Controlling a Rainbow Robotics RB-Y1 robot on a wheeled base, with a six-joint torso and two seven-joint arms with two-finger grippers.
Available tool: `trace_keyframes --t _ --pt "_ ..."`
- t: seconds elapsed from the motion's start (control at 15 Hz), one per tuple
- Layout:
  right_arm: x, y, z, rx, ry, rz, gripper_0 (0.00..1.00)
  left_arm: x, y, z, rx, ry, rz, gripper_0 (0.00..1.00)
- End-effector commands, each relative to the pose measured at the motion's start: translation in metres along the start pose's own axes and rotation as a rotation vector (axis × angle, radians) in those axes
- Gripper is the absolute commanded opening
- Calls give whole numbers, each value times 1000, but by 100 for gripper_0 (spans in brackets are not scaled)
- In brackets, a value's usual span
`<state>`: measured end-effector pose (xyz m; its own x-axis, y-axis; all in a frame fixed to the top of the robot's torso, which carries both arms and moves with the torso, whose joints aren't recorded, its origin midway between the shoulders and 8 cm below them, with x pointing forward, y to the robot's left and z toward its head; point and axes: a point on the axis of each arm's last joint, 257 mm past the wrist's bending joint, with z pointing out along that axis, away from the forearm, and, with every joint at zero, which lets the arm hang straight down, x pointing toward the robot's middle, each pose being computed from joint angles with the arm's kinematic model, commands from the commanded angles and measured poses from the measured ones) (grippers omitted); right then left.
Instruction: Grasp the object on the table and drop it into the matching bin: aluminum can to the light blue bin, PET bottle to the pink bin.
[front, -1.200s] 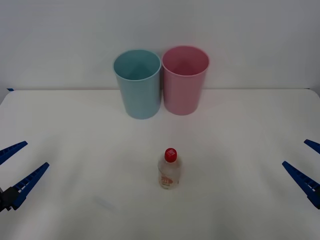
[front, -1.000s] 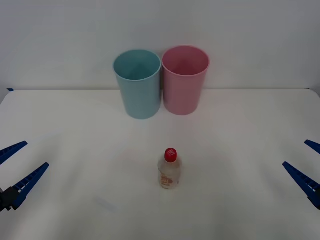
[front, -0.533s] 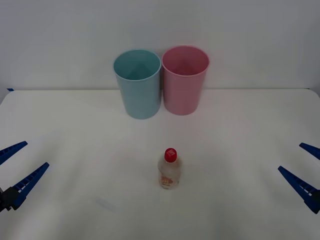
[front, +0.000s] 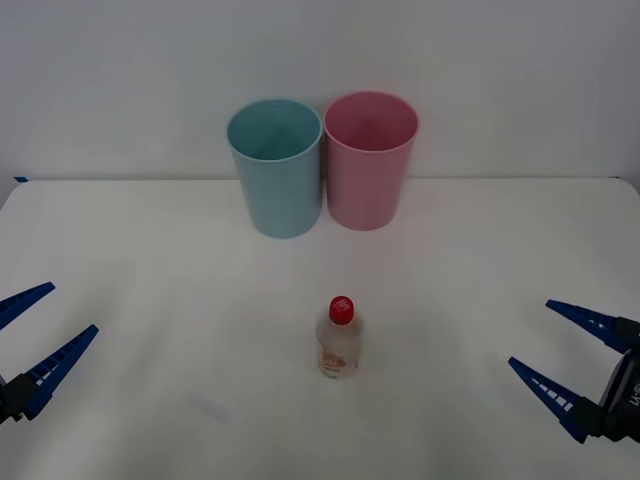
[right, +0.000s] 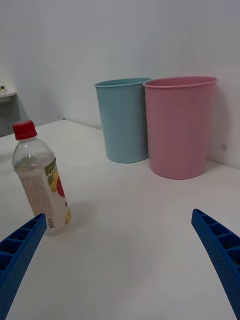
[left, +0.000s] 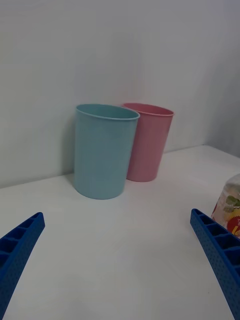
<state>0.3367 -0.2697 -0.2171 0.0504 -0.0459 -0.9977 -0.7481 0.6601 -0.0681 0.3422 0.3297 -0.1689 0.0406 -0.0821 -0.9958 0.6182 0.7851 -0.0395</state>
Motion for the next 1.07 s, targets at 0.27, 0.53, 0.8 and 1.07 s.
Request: trace_keyframes --t 0.27,0.53,0.8,1.07 --pt "18 28 29 -132 9 31 100 0 0 0 0 0 0 100" --pt "31 37 61 -190 7 56 100 0 0 0 0 0 0 100" --pt "42 48 86 -217 21 57 100 0 0 0 0 0 0 100" --pt "52 57 113 -217 44 48 100 0 0 0 0 0 0 100"
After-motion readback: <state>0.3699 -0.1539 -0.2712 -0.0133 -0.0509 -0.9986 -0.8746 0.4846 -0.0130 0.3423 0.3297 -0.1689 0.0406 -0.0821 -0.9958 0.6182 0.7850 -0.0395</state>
